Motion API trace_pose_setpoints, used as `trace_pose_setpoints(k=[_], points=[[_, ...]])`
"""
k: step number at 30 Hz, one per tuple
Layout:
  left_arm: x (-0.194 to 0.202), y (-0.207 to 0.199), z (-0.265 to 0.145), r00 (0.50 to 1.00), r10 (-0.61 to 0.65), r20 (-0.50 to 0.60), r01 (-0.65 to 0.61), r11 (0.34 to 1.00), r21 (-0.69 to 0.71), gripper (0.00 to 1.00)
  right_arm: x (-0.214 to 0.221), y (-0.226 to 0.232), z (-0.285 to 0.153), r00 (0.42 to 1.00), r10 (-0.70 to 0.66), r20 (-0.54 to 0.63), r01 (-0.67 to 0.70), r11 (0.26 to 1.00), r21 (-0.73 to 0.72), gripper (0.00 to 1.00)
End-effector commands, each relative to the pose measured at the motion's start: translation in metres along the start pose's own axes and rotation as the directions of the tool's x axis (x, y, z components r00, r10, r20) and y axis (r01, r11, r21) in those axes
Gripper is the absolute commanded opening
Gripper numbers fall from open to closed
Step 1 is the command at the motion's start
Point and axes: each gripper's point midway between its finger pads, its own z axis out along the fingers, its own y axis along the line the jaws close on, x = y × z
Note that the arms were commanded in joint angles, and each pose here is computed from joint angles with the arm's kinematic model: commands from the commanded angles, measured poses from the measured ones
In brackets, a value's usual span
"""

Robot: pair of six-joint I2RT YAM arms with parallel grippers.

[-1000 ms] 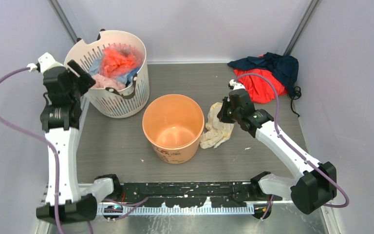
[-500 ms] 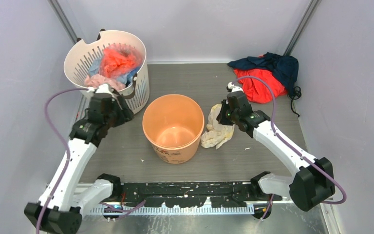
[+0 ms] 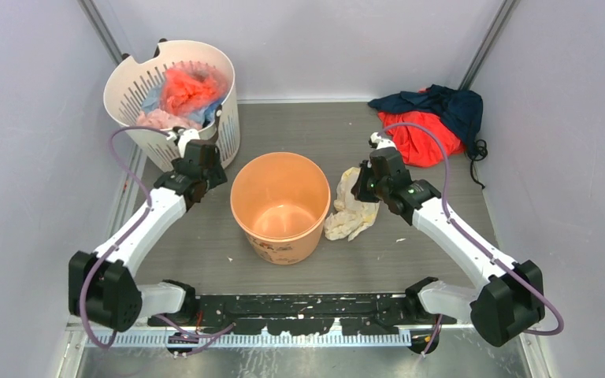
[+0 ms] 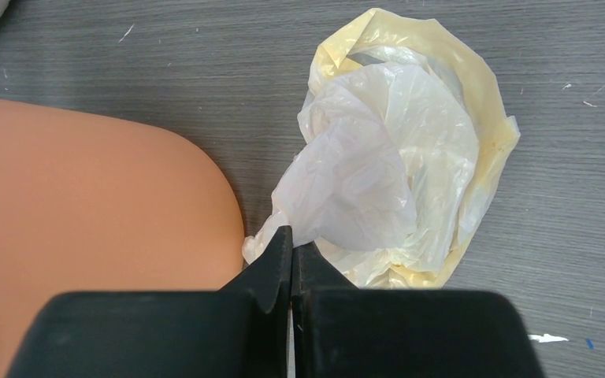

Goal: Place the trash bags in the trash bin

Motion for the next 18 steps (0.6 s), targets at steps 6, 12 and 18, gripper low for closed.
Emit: trace_pose_setpoints(k=[6, 12, 18], points=[[-0.071, -0.006, 0.021, 0.977, -0.035, 0.210, 0.047, 0.997, -0.055, 0.66, -0.013, 0.004, -0.015, 0.998, 0.013, 0.058, -0.012, 1.000, -0.019, 0.01], [-0.041, -0.004, -0.028, 0.997, 0.019, 0.078, -0.021, 0.999, 0.029, 0.64, -0.014, 0.002, -0.020, 0.998, 0.009, 0.069, -0.008, 1.000, -0.012, 0.01], [-0.007, 0.026, -0.080, 0.998, 0.035, 0.056, -0.040, 0.994, 0.100, 0.62, -0.011, 0.002, -0.016, 0.998, 0.000, 0.057, 0.000, 1.000, -0.011, 0.01]])
